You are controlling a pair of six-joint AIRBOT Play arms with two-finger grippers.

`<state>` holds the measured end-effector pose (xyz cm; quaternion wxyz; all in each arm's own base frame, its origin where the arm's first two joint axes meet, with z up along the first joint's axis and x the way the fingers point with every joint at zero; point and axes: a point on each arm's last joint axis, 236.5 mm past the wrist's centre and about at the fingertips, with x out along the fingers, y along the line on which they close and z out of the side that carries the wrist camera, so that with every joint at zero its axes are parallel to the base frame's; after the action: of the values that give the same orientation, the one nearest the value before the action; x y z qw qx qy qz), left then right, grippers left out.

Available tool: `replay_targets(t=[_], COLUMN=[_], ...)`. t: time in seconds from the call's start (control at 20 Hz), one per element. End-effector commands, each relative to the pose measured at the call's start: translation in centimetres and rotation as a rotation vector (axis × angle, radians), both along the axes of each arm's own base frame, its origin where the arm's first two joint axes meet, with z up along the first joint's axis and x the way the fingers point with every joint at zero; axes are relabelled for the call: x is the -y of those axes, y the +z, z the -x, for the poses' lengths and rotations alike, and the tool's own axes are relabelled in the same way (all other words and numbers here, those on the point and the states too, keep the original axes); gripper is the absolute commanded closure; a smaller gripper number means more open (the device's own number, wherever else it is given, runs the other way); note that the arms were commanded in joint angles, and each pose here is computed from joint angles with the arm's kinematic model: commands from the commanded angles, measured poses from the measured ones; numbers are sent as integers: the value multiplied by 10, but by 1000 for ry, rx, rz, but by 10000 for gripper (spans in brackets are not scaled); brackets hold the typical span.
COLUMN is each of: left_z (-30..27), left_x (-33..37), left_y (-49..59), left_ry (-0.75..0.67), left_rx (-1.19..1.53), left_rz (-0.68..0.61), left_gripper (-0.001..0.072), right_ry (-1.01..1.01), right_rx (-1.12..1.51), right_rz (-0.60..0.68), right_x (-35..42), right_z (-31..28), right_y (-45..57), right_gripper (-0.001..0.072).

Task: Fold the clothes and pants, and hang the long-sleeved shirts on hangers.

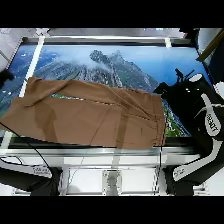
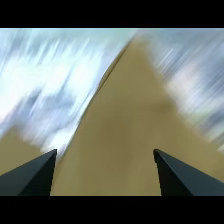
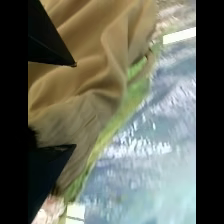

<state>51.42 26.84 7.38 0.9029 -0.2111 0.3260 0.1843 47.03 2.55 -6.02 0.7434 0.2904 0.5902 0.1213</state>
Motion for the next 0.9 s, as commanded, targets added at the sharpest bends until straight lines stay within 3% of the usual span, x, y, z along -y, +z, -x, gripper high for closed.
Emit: replay_targets(t=[0.0, 0.15, 0.3, 0.7, 0.85], left_z=[-40, -42, -58, -64, -69], left_x=[1, 4, 10, -13, -9], left_y=[31, -42, -90, -128, -130], left_ry=[-35, -73, -81, -70, -83], left_rx=[100, -92, -88, -101, -99], left_rz=[33, 218, 362, 263, 253], left_gripper=[49, 55, 56, 59, 101], right_ry=[28, 10, -25, -38, -23], right_rx=[17, 3, -23, -47, -48], right_rz=[8, -1, -18, -60, -66], right_x=[-19, -23, -25, -45, -57], right_z=[-4, -4, -4, -3, -2], right_y=[0, 0, 1, 5, 6], right_gripper=[182, 181, 181, 182, 182])
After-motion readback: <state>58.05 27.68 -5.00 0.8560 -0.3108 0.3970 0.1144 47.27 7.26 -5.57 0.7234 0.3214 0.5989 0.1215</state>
